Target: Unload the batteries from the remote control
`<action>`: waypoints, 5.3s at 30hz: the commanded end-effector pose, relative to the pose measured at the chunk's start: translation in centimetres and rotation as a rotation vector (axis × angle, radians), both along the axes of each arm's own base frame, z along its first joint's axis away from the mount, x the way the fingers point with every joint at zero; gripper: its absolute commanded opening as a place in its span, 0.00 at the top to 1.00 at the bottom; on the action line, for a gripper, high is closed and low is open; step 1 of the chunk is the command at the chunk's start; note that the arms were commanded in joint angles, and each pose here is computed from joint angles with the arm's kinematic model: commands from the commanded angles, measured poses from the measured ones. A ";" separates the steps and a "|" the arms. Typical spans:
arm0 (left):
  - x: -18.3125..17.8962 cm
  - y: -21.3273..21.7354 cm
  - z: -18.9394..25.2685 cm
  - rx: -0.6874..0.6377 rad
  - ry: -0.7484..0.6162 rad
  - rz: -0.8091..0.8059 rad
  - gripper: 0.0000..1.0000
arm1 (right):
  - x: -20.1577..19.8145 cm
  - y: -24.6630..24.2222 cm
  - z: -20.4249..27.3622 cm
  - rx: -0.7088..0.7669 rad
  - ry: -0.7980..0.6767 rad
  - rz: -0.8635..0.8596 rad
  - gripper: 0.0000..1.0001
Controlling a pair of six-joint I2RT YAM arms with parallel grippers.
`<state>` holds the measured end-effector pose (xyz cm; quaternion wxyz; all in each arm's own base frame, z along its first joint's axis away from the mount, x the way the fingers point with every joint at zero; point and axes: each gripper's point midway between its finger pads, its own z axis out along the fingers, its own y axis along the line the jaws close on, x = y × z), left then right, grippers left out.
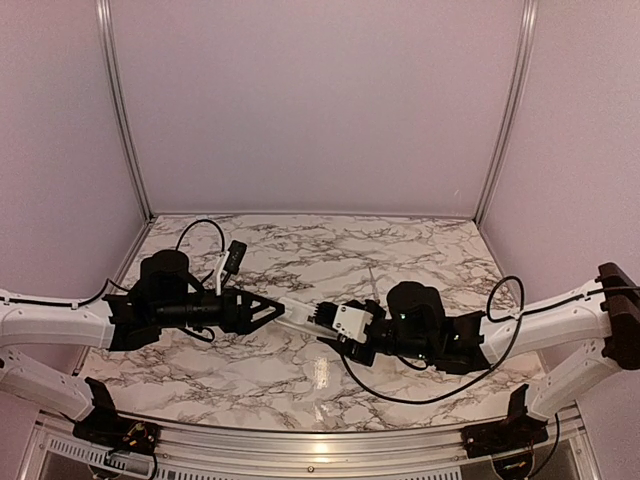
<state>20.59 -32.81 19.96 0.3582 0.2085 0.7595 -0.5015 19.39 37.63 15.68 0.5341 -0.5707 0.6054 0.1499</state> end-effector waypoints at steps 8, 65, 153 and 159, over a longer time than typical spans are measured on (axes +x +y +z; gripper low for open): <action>-1.5 -2.3 1.0 -0.057 0.042 -0.150 0.27 | -2.1 0.6 3.5 0.072 -0.168 0.148 1.00; -3.9 -4.8 -0.2 -0.074 0.114 -0.338 0.59 | -1.0 1.5 3.3 -0.069 -0.369 0.194 1.00; 1.9 2.1 2.6 -0.088 -0.095 0.108 1.00 | 4.3 -7.3 11.5 0.566 0.087 -0.457 0.02; 2.6 1.7 2.2 -0.101 -0.068 0.128 1.00 | 3.3 -8.2 12.6 0.664 0.247 -0.458 0.02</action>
